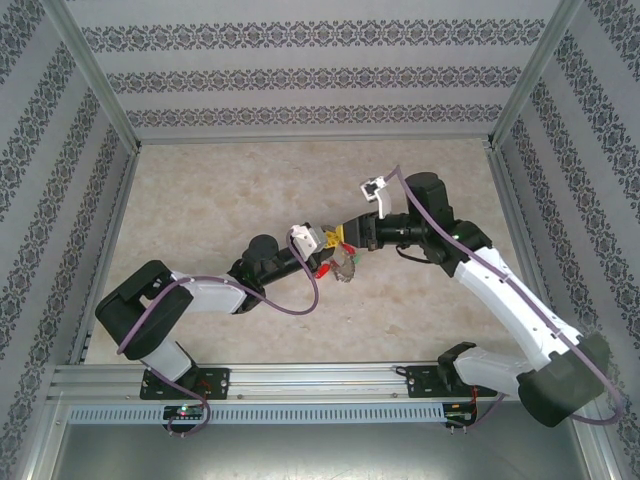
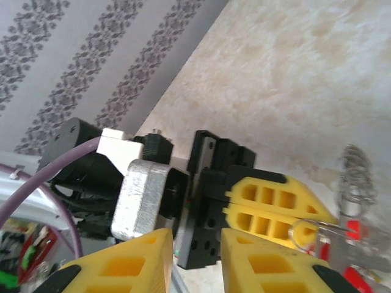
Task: Put the keys on the keyring
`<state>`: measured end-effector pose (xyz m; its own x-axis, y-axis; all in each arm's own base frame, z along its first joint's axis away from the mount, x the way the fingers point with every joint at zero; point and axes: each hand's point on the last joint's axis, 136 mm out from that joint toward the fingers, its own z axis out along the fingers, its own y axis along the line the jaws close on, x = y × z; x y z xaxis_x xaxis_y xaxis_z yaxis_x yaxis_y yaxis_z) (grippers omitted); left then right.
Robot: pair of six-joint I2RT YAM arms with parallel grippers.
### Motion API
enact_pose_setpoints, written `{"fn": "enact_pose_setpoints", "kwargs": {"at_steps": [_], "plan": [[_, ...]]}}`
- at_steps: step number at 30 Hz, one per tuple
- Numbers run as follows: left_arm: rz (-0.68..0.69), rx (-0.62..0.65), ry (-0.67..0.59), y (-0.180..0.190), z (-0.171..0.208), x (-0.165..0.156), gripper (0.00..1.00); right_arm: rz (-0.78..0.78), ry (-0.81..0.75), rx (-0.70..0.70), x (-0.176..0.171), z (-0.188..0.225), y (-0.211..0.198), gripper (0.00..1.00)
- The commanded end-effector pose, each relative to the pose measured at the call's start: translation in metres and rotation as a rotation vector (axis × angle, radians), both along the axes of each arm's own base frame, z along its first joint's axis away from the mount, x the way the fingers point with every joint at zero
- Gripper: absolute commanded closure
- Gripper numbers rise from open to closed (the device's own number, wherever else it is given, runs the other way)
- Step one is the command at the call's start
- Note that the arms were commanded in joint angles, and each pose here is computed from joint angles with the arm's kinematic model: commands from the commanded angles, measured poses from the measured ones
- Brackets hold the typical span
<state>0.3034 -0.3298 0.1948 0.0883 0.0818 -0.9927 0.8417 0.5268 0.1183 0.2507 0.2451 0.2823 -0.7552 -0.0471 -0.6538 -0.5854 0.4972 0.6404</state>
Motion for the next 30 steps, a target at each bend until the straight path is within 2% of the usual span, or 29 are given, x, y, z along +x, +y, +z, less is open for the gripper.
{"fn": "enact_pose_setpoints", "kwargs": {"at_steps": [1, 3, 4, 7, 11, 13, 19, 30], "plan": [[-0.033, -0.119, -0.118, 0.0, 0.047, 0.001, 1.0, -0.164, -0.123, -0.093, 0.021, 0.004, -0.039, 0.73], [-0.062, -0.114, -0.125, 0.0, 0.049, -0.003, 1.0, -0.221, -0.223, -0.202, 0.03, -0.008, -0.061, 0.73], [-0.081, -0.108, -0.128, 0.001, 0.05, -0.005, 1.0, -0.189, -0.283, -0.237, 0.03, -0.014, -0.064, 0.73], [-0.152, -0.082, -0.134, -0.003, 0.051, -0.016, 1.0, 0.054, -0.474, -0.27, 0.011, -0.024, -0.05, 0.76], [-0.231, -0.043, -0.134, -0.007, 0.051, -0.029, 1.0, 0.311, -0.702, -0.224, -0.016, -0.017, -0.031, 0.8], [-0.253, -0.029, -0.134, -0.008, 0.052, -0.033, 1.0, 0.371, -0.771, -0.25, -0.019, -0.021, -0.026, 0.81], [-0.29, -0.014, -0.127, -0.01, 0.053, -0.038, 1.0, 0.468, -0.806, -0.248, -0.019, -0.024, -0.012, 0.8], [-0.299, 0.008, -0.123, -0.009, 0.052, -0.04, 1.0, 0.552, -0.811, -0.386, -0.015, -0.049, -0.014, 0.78]]}}
